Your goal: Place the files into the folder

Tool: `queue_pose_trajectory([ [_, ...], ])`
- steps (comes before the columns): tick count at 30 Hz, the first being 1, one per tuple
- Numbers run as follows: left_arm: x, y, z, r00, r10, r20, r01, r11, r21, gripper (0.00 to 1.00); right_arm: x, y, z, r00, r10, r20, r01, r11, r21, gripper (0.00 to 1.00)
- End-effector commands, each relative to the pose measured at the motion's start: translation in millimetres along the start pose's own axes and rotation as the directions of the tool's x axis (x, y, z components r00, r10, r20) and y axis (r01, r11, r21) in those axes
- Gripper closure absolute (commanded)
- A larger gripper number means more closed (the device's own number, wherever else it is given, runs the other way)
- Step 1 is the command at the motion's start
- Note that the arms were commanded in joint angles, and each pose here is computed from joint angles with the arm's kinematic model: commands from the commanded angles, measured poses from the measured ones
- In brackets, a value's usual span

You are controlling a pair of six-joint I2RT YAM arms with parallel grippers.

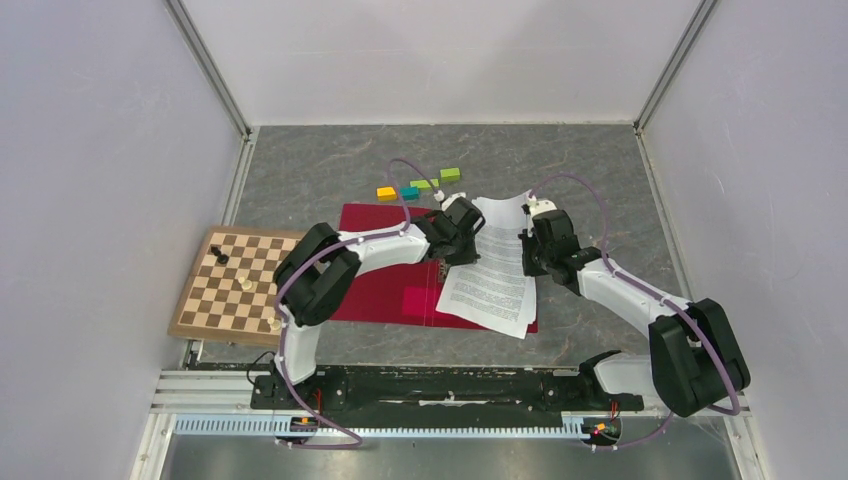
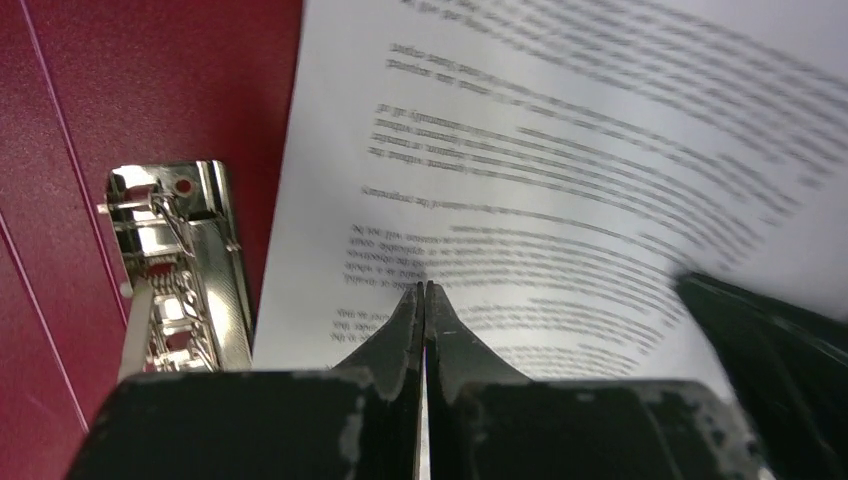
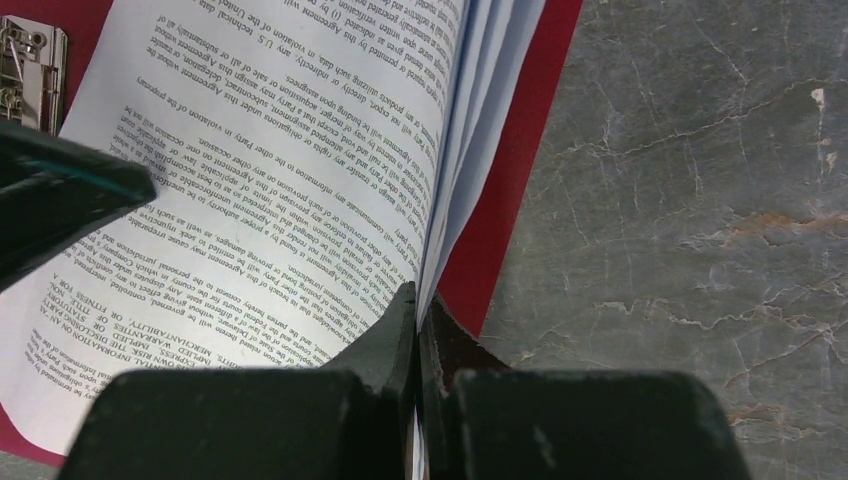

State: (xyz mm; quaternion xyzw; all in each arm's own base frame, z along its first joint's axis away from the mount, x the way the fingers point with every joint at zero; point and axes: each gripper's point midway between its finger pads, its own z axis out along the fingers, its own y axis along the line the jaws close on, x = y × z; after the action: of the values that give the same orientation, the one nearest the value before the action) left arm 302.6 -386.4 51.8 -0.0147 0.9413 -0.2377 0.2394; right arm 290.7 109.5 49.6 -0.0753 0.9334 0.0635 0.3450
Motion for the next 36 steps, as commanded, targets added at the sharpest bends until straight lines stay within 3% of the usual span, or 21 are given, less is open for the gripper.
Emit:
queue_pose_trajectory([
  [1, -0.8, 12.9, 21.2, 0.999, 0.032, 0.008, -0.031, 0.996, -0.086, 0.98, -27.1, 8.9, -7.6, 0.997, -0.008, 0.082, 0.012, 0.999, -0.043, 1.0],
  [8, 15.2, 45.8, 35.6, 1.0, 0.012, -0.015, -0.016, 0.966, -0.257, 0.98, -26.6, 26.9, -8.0, 0.99, 0.067, 0.125, -0.043, 0.982, -0.185, 0.98],
  [10, 18.0, 50.2, 36.5, 1.0, 0.015, -0.025, -0.021, 0.96, -0.278, 0.98, -26.5, 30.6, -8.7, 0.981, 0.116, 0.157, -0.074, 0.966, -0.249, 0.78],
  [12, 19.8, 53.5, 36.7, 0.999, 0.018, -0.033, -0.027, 0.957, -0.288, 0.98, -24.3, 33.0, -9.4, 0.971, 0.162, 0.173, -0.103, 0.945, -0.309, 0.69],
  [20, 23.2, 54.9, 37.0, 0.998, 0.029, -0.049, -0.042, 0.957, -0.288, 0.98, -15.0, 25.0, -6.1, 0.934, 0.306, 0.186, -0.214, 0.894, -0.393, 0.51],
  [30, 32.0, 56.4, 43.2, 0.996, 0.022, -0.082, -0.045, 0.958, -0.285, 0.98, -8.4, 11.7, 2.9, 0.867, 0.464, 0.184, -0.359, 0.836, -0.415, 0.54],
  [36, 31.7, 50.6, 45.6, 0.996, 0.02, -0.091, -0.043, 0.964, -0.264, 0.98, -15.3, 14.5, 1.2, 0.889, 0.382, 0.253, -0.281, 0.891, -0.357, 0.61],
])
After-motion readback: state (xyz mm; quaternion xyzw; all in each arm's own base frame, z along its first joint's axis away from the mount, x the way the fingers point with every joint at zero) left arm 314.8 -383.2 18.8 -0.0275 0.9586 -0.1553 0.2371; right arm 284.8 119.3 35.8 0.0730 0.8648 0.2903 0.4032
